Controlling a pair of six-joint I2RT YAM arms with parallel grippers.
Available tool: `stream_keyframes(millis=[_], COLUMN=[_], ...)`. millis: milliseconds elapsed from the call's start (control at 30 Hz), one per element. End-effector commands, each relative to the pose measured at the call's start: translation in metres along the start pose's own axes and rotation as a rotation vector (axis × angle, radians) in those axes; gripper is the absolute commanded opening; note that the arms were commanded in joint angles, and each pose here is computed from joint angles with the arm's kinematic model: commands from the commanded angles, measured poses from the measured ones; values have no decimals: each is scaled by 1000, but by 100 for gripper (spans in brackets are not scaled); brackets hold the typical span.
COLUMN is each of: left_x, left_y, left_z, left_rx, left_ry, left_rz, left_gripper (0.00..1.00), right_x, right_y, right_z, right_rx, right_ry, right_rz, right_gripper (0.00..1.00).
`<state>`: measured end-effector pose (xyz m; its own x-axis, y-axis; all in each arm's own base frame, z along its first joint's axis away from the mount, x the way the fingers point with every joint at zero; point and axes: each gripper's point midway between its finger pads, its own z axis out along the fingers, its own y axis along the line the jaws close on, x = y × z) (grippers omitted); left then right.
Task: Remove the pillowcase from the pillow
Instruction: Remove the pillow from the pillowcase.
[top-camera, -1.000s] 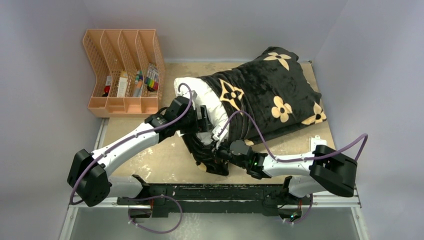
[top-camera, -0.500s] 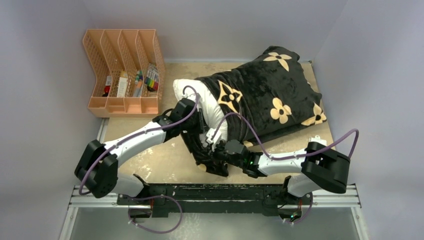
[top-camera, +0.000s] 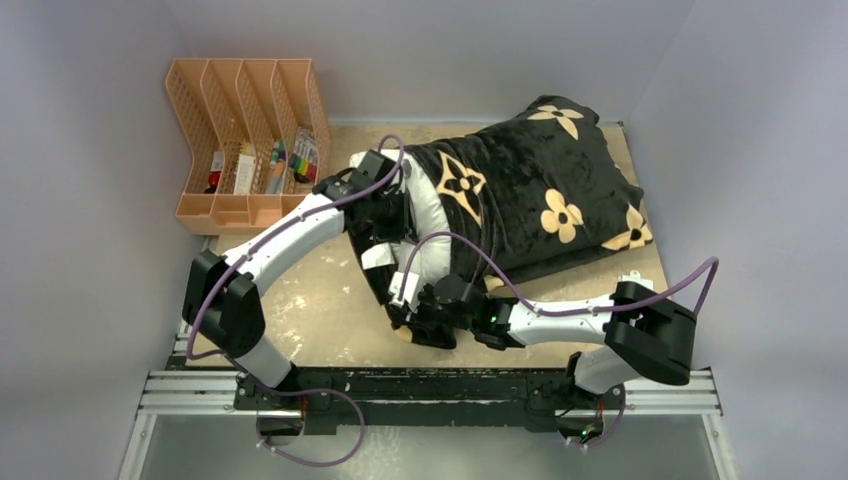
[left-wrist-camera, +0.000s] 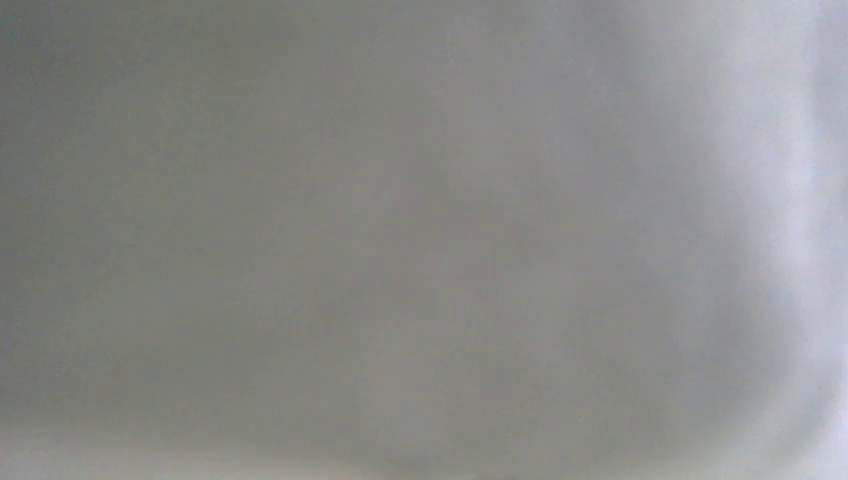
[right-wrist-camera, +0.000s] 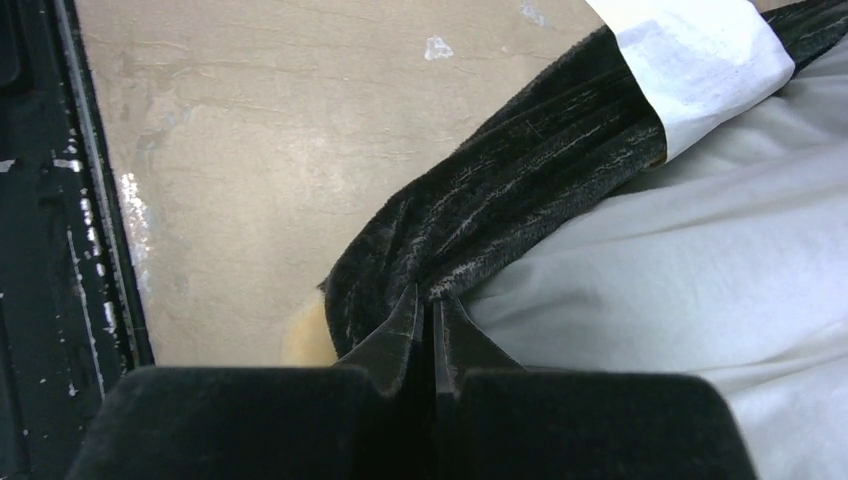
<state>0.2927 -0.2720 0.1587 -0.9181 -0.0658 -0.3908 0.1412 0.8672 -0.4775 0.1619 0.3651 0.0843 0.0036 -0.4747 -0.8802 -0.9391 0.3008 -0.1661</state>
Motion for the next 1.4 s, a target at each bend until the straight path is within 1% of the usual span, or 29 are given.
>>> stream_keyframes(millis=[0, 67, 133, 200, 300, 500, 533, 667, 700, 833, 933, 1000, 1067, 1100, 1167, 1200, 1267, 1300, 1333, 1367], left_x=[-140, -152, -162, -164, -164, -175, -178, -192, -196, -187, -179, -178, -178, -177, -167, -158, -137, -128, -117, -108], left_y=[-68, -67, -65, -61, -57, -56, -56, -61, -63, -63, -48, -42, -44, -44, -36, -30, -14, -7, 0, 6], left_z=[-72, -84, -96, -103, -111, -127, -129, -150, -157, -152, -148, -152, -157, -156, -141, -132, -114, -107, -100, -95], left_rx=[264, 278, 282, 257, 251, 242, 243, 296, 305, 325, 281, 257, 271, 276, 264, 259, 240, 237, 228, 212], left_ry=[-437, -461, -484, -490, -504, -532, -535, -554, -567, -537, -543, -545, -553, -546, -512, -491, -452, -441, -421, -403], left_rz=[49, 39, 30, 38, 26, 28, 28, 28, 30, 27, 9, 10, 12, 13, 5, -3, -26, -32, -38, -44], left_gripper=[0, 0, 0, 0, 0, 0, 0, 0, 0, 0, 0, 0, 0, 0, 0, 0, 0, 0, 0, 0], right_x=[31, 34, 38, 45, 56, 68, 69, 73, 73, 55, 49, 43, 34, 26, 1, -17, -52, -68, -81, -92], right_y=[81, 81, 74, 64, 58, 58, 62, 67, 64, 44, 31, 27, 26, 24, 18, 14, 2, -4, -9, -13], right_z=[-16, -17, -15, -13, -13, -10, -12, -15, -15, -12, -11, -10, -11, -11, -15, -20, -31, -38, -45, -51], right_rx=[-325, -323, -280, -215, -168, -157, -176, -184, -163, -37, 40, 60, 66, 78, 90, 101, 138, 157, 171, 183], right_ry=[136, 145, 162, 175, 198, 250, 258, 265, 265, 182, 160, 131, 85, 45, -54, -107, -212, -261, -303, -335], right_rz=[-2, -11, -8, 0, 11, 28, 39, 86, 90, 154, 168, 186, 209, 229, 256, 271, 321, 342, 353, 351], right_gripper=[0, 0, 0, 0, 0, 0, 0, 0, 0, 0, 0, 0, 1, 6, 11, 18, 40, 48, 52, 54])
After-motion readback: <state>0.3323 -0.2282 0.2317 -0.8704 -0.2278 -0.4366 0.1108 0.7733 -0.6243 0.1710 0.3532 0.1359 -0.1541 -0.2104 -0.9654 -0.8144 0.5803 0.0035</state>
